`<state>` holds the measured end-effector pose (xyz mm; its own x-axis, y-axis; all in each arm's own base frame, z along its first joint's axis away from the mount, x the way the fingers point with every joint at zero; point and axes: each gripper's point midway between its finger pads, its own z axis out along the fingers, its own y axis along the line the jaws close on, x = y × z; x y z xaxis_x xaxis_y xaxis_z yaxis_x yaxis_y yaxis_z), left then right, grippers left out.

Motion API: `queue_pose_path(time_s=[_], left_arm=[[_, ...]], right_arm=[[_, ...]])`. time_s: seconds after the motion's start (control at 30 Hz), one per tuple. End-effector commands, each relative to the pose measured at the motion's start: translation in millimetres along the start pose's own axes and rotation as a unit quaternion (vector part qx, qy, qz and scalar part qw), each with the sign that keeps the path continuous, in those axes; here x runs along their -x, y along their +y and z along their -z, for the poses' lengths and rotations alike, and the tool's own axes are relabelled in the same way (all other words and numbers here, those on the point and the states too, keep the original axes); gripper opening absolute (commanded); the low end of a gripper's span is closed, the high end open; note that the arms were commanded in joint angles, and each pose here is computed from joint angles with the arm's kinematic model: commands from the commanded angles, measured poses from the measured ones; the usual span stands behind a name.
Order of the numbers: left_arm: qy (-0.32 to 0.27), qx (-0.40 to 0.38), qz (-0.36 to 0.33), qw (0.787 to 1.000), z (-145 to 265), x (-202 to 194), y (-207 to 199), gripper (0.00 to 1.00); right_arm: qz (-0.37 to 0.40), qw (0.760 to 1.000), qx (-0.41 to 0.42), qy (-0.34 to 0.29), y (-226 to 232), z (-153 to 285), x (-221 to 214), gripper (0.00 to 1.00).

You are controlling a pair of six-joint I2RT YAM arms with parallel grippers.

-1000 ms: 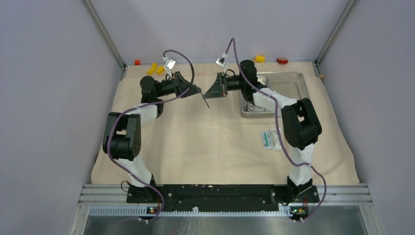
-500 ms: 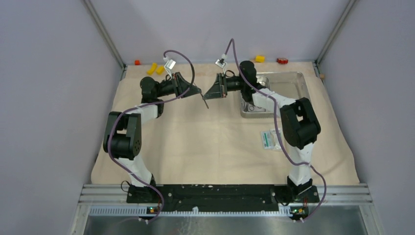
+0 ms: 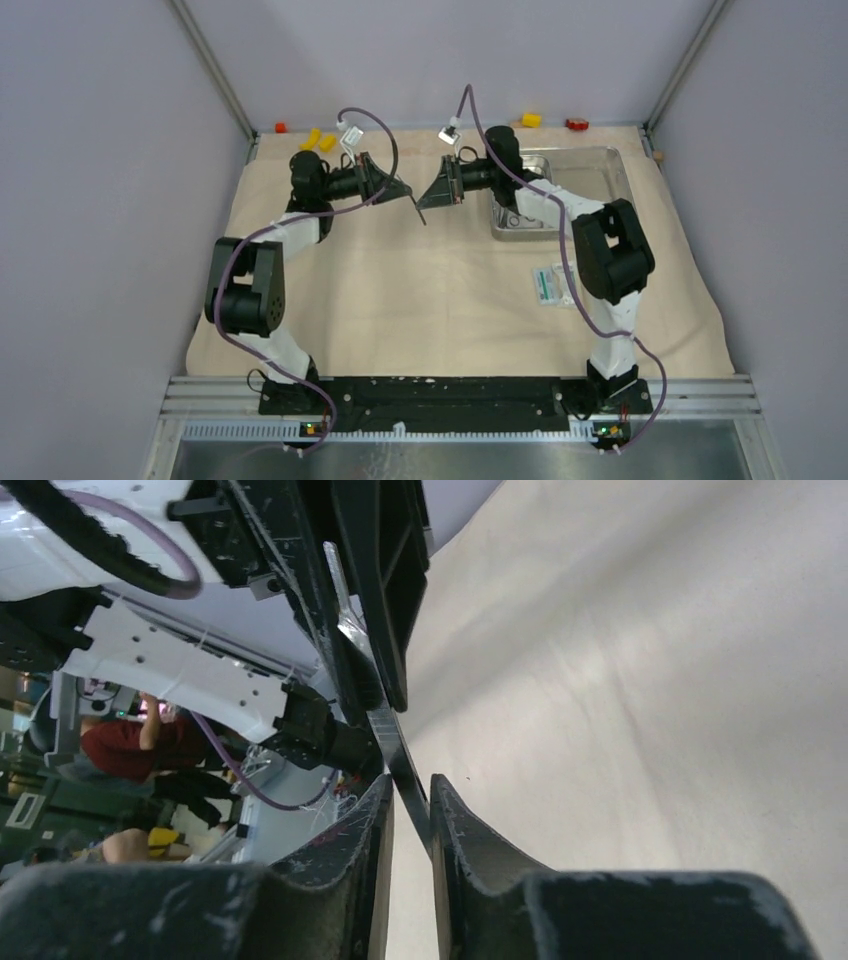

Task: Open and lay out the surgical kit
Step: Place the medical item in the surgical kit.

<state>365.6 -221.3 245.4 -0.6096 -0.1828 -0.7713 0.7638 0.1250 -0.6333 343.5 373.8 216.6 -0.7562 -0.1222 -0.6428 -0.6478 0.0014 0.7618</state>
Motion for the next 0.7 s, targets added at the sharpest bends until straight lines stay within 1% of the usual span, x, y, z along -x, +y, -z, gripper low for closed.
queue_pose_path(time_s=[0.0,0.1,0.2,0.23,0.27,0.3,0.47,0.57,0.67], left_arm=[[-0.004,0.074,-0.090,0.993,9.0,15.3,-0.2,0.00],[0.007,0.121,-0.114,0.986,17.5,11.8,3.9,0.00],[0.023,0.174,-0.117,0.978,28.8,3.6,11.4,0.00],[0.038,0.196,-0.104,0.974,34.7,-5.3,15.5,0.00],[0.046,0.217,-0.109,0.969,39.6,-7.1,19.3,0.00],[0.066,0.248,-0.093,0.962,48.7,-17.7,25.6,0.00],[0.148,0.356,-0.085,0.919,90.7,-50.3,40.4,0.00],[0.195,0.408,-0.062,0.890,116.1,-71.3,43.8,0.00],[0.248,0.447,-0.022,0.859,140.1,-98.4,47.4,0.00]], right_arm=[[0.065,0.998,-0.025,0.002,9.9,4.5,12.5,0.21],[0.085,0.995,-0.041,0.007,9.8,8.3,10.4,0.24],[0.099,0.994,-0.054,0.011,9.5,11.3,9.0,0.24],[0.106,0.992,-0.060,0.013,8.8,12.5,9.0,0.25],[0.108,0.992,-0.069,0.017,7.7,14.1,6.5,0.25],[0.114,0.990,-0.079,0.020,5.8,16.3,5.1,0.25],[0.152,0.980,-0.127,0.021,4.6,28.3,5.2,0.24],[0.164,0.974,-0.154,0.017,1.9,34.4,6.0,0.24],[0.170,0.969,-0.178,0.017,-3.1,39.5,5.2,0.24]])
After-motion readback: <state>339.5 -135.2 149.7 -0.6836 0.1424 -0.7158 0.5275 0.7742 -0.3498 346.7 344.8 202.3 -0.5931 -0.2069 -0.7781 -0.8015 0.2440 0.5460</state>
